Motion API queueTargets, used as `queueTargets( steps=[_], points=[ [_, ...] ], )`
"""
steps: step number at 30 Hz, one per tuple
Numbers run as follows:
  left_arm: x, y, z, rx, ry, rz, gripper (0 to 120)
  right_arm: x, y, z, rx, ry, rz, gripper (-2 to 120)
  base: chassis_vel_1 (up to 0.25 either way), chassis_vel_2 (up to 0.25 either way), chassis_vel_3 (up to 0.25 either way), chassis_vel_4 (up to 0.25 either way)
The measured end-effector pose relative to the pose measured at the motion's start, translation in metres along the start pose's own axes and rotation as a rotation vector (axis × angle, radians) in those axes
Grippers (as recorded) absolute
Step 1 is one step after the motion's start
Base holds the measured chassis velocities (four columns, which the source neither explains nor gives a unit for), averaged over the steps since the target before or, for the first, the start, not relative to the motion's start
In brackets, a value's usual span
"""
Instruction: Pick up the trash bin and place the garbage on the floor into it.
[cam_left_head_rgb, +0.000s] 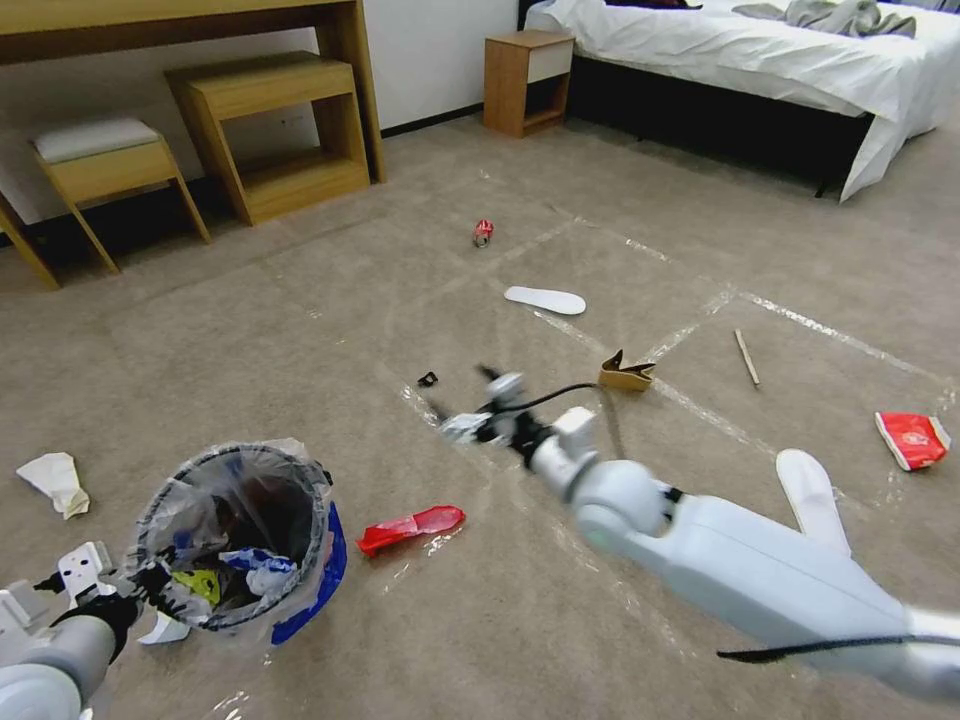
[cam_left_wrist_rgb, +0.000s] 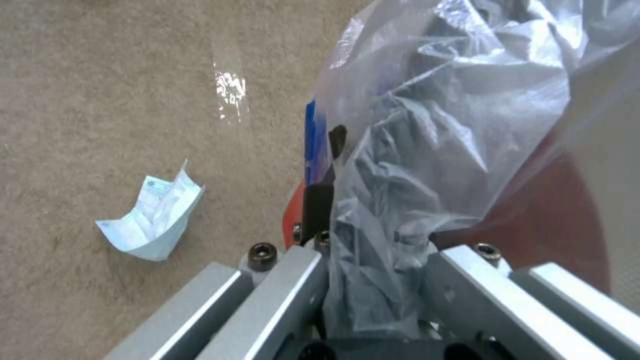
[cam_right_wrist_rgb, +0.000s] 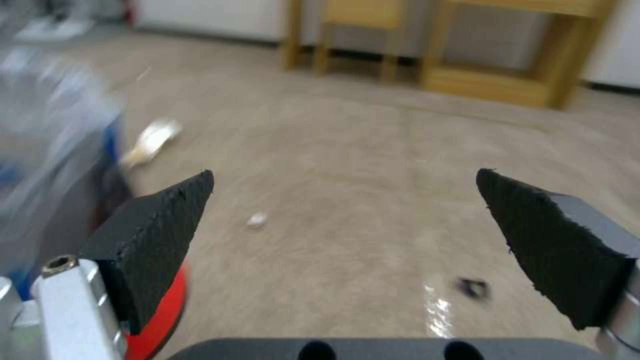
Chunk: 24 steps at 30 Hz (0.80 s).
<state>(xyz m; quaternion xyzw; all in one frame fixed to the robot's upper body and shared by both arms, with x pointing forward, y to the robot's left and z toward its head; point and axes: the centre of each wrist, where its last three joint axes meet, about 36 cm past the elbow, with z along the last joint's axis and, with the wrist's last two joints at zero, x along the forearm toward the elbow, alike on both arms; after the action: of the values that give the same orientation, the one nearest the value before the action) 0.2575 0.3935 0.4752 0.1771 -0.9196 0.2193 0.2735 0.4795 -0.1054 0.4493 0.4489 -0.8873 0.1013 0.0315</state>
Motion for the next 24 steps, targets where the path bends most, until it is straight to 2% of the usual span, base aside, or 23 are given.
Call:
queueTargets(
  steps=[1,2,5,9,13,17,24],
  points=[
    [0.000,0.000,0.000,0.000,0.000,0.000,0,0.000,0.000,0.000,0.000,0.000,0.000,100,0.000,0.000,0.000,0.000],
    [0.002,0.000,0.000,0.007,-0.005,0.000,0,-0.013,0.003,0.008,0.063,0.044,-0.075,100,0.000,0.000,0.000,0.000],
    [0.005,-0.001,0.001,0.022,-0.017,0.001,0,-0.044,0.005,0.010,0.163,0.089,-0.159,100,0.000,0.000,0.000,0.000],
    [0.007,-0.002,0.000,0.028,-0.025,0.001,0,-0.062,0.009,0.008,0.219,0.118,-0.194,100,0.000,0.000,0.000,0.000],
    [0.010,-0.004,0.001,0.041,-0.034,0.004,0,-0.084,0.015,0.015,0.326,0.192,-0.271,100,0.000,0.000,0.000,0.000],
    [0.011,-0.003,0.003,0.047,-0.035,0.003,0,-0.087,0.017,0.022,0.358,0.224,-0.291,100,0.000,0.000,0.000,0.000],
    [0.010,-0.004,0.010,0.059,-0.037,-0.003,0,-0.097,0.018,0.044,0.461,0.351,-0.318,100,0.000,0.000,0.000,0.000]
  ],
)
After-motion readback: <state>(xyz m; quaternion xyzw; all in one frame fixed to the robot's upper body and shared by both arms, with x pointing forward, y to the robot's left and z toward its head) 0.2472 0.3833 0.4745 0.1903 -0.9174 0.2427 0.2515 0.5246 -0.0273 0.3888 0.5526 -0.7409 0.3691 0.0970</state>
